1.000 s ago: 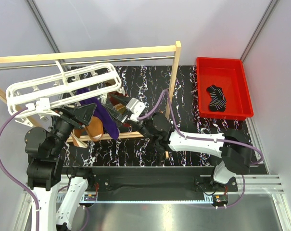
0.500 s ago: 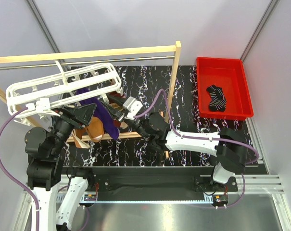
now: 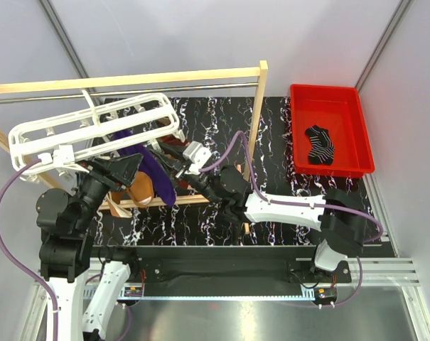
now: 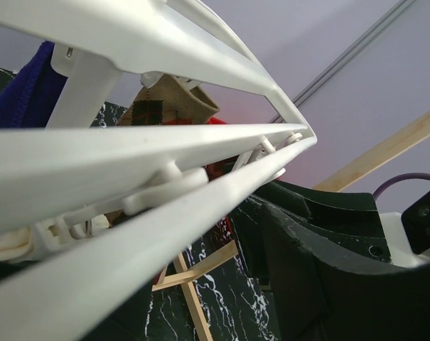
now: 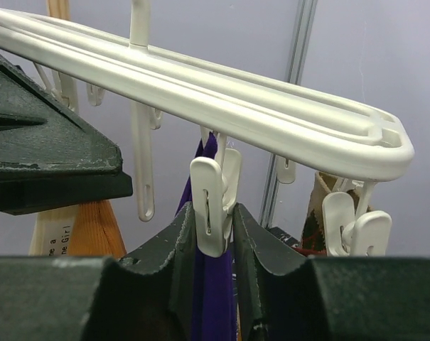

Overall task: Clip the socks to the hanger
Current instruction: Open the clamp at the hanger.

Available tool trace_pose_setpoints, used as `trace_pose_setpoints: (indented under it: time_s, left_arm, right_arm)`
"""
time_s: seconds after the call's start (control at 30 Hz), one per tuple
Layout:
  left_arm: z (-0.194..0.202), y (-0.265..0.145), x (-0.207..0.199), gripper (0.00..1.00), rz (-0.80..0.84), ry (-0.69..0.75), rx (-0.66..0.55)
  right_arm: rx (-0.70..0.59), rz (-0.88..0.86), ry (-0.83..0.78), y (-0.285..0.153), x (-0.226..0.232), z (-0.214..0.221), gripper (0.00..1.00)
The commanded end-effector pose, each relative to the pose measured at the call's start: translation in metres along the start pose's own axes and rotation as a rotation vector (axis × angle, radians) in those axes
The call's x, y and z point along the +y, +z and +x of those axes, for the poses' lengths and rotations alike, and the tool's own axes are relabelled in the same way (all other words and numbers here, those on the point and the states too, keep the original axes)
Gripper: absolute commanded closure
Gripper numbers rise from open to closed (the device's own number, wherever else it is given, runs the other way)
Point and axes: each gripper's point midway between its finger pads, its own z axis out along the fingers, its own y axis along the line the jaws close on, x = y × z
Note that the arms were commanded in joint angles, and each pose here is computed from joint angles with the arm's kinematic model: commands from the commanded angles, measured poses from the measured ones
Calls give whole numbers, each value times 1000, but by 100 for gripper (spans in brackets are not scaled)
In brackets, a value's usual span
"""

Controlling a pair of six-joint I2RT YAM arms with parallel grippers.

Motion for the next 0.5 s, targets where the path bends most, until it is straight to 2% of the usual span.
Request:
trace_pose_setpoints:
  time_s: [0.0, 0.13, 0.3, 0.47]
  left_arm:
    - [-3, -8, -15, 39, 60, 22, -8]
    - [2, -19, -21, 38, 86, 35, 10]
    - [20, -33, -28, 39, 139, 10, 68]
    - [28, -46, -44, 39, 224, -24, 101]
  right_arm:
    - [-14, 11, 56, -2, -3, -28, 94]
    - [78, -56, 88, -7, 5, -28, 100]
    - [269, -183, 139, -17, 26, -22, 100]
    - [358, -270, 197, -23, 42, -31, 100]
